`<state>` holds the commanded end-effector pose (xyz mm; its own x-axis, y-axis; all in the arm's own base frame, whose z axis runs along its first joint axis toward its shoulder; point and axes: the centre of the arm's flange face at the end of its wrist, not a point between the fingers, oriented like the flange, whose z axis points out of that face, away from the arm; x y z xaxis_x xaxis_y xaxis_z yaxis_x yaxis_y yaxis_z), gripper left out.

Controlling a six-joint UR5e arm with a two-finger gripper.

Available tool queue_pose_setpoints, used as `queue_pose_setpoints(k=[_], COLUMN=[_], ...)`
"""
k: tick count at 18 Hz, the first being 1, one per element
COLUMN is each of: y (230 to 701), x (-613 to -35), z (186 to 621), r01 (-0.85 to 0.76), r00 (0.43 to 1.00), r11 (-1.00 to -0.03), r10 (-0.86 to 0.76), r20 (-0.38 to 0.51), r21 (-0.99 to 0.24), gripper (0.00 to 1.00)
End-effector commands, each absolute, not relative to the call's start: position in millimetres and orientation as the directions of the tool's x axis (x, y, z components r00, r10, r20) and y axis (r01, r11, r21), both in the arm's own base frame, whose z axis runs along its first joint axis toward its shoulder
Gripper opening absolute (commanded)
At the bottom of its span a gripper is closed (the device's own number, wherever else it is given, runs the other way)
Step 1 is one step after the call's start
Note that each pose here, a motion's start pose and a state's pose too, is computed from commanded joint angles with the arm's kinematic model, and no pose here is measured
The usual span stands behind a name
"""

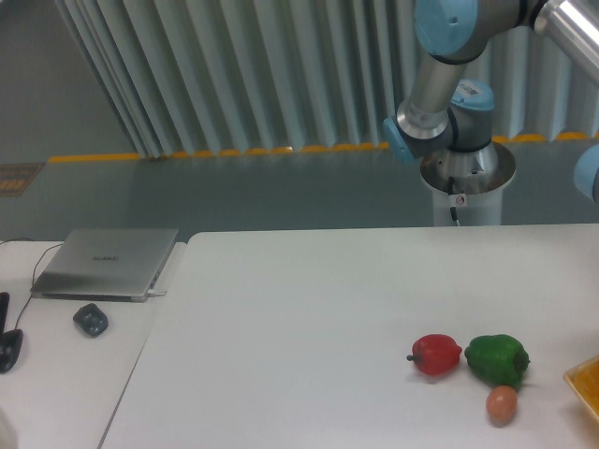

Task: Place the triangular bread on the table

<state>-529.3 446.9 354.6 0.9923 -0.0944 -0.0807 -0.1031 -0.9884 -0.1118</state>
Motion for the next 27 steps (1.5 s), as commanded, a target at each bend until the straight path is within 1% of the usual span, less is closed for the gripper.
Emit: queue_pose_setpoints(k=[4,10,13,14,15,18,19,21,22,25,27], y=[443.1,443.2,441.6,439.8,439.4,439.1,444.1,442.9,443.6,454.5,461.6], x=[-511.9,-490.6,-488.9,-487.4,-484.4,-469.1,-459.6,-437.4,-433.5,-409.1,-386.3], z=[370.9,399.3,399.9,402.1,400.9,407.1,404.8,413.1,412.2,402.0,395.1], r01=[-0.108,-0.093,-0.088,-0.088,-0.087,-0.091,-0.109,-0.212,-0.226,-0.287,-0.357], r00=[0.994,0.991,0.99,0.989,0.987,0.98,0.973,0.946,0.94,0.924,0.904], r11=[-0.984,-0.972,-0.973,-0.974,-0.975,-0.978,-0.977,-0.962,-0.959,-0.951,-0.932], r10=[-0.109,-0.11,-0.109,-0.11,-0.112,-0.121,-0.143,-0.247,-0.26,-0.307,-0.362], r20=[-0.001,0.07,0.086,0.095,0.115,0.155,0.181,0.21,0.22,0.229,0.228], r21=[-0.142,-0.215,-0.211,-0.209,-0.202,-0.189,-0.183,-0.174,-0.17,-0.115,-0.064], gripper=[0.55,0.55,0.55,0.54,0.51,0.51,0.51,0.51,0.51,0.51,0.51])
